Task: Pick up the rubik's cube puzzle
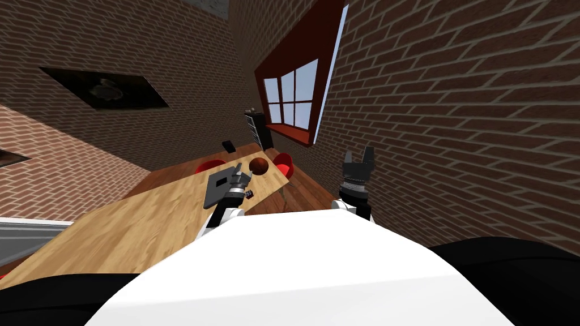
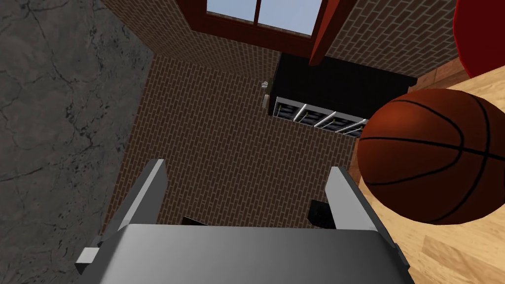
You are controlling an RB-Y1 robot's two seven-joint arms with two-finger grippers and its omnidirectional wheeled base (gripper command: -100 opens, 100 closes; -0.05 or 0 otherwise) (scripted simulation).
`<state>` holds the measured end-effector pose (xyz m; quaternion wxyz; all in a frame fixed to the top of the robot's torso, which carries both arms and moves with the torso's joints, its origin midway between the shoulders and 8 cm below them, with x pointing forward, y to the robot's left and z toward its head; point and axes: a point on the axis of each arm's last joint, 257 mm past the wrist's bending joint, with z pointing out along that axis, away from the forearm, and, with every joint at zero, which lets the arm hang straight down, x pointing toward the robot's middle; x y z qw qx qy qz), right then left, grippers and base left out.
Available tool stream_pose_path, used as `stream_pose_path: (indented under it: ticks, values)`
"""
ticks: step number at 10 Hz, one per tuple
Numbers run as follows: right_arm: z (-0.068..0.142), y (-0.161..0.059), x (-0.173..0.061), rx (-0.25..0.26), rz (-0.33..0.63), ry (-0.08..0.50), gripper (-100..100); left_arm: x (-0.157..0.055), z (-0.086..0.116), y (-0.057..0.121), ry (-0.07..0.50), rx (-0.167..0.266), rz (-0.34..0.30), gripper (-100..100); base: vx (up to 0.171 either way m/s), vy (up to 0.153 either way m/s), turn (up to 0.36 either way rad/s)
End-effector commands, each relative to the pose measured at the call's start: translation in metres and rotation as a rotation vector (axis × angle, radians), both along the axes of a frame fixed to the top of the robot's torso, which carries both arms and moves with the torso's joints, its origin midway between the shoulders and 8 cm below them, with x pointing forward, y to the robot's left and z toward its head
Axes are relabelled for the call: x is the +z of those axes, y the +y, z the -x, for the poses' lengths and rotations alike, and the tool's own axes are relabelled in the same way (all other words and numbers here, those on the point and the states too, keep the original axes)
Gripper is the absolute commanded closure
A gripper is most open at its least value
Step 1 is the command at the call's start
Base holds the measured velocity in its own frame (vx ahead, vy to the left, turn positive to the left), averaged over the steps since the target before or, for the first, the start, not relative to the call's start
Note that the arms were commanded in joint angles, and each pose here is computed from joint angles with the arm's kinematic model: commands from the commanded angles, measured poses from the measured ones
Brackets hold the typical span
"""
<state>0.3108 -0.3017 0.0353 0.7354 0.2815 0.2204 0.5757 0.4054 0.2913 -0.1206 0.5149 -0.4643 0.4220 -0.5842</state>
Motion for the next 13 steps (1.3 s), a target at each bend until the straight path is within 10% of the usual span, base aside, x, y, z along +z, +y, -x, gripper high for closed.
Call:
stream_pose_path:
  ticks: [1, 13]
  values:
    - [0.000, 0.000, 0.000, 0.000, 0.000, 0.000, 0, -0.022, -0.005, 0.006, 0.072, -0.007, 0.022, -100, 0.022, -0.047, -0.086]
    - [0.000, 0.000, 0.000, 0.000, 0.000, 0.000, 0, -0.131, -0.009, 0.048, 0.439, -0.004, 0.118, -100, 0.014, -0.033, -0.055]
